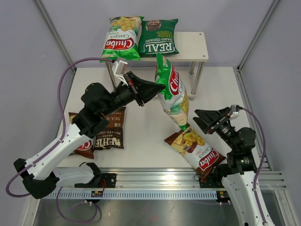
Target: Place and organize the chips bags onto the shelf
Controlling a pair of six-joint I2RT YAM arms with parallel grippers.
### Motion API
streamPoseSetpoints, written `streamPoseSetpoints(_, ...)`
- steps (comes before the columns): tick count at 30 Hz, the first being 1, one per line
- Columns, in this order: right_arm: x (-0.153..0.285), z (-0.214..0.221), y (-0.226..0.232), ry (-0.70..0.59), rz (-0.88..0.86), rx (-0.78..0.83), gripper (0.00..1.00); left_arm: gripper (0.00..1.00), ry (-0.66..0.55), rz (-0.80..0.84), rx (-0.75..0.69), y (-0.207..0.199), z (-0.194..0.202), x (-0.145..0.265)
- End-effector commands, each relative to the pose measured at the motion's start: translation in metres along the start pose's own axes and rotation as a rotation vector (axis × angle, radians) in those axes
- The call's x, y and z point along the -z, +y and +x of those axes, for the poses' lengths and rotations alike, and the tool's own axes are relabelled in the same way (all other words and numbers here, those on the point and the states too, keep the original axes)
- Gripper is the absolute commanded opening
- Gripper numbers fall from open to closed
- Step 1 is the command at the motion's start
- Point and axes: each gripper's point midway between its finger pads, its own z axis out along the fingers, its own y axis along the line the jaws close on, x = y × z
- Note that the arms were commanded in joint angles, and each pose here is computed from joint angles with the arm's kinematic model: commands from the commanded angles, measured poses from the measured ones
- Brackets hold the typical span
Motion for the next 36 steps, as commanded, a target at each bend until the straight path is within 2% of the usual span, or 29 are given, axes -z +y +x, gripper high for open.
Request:
streamPoseSetpoints(1,0.012,0.007,0.058,0.056,-0.263,-0.143,1.0,0.0,-0.16,0.159,-0.06,-0.055,-0.061,0.026)
streamPoseSetpoints(4,0.014,0.008,0.071,0.11,-0.345,-0.262,0.99,0.0,-0.217,0.257,-0.069,-0.081,-0.077,0.041)
streamPoseSetpoints(8,0.008,0.004,0.092,0.216,-0.474,-0.34,0.99,0.0,-0.284,0.442,-0.097,-0.118,-0.09,0.061)
streamPoseSetpoints(15,-0.005,0.02,0.11,0.347,-0.512,-0.373,1.0,0.0,-0.402,0.566,-0.098,-0.138,-0.106,0.076)
streamPoseSetpoints(20,-0.001,0.055,0.147,0.509,-0.62,-0.399,1.0,0.0,-0.432,0.665,-0.129,-0.149,-0.106,0.077)
streamPoseSetpoints(26,0.006,0.056,0.173,0.501,-0.71,-0.42,1.0,0.0,-0.441,0.759,-0.104,-0.151,-0.097,0.074)
streamPoseSetpoints(32,0.013,0.048,0.199,0.476,-0.786,-0.407,0.98,0.0,-0.451,0.777,-0.065,-0.142,-0.086,0.07)
streamPoseSetpoints(33,0.014,0.047,0.201,0.47,-0.792,-0.403,0.97,0.0,-0.443,0.764,-0.057,-0.137,-0.081,0.067)
streamPoseSetpoints(36,0.013,0.045,0.199,0.444,-0.78,-0.394,0.81,0.0,-0.432,0.729,-0.039,-0.126,-0.07,0.065)
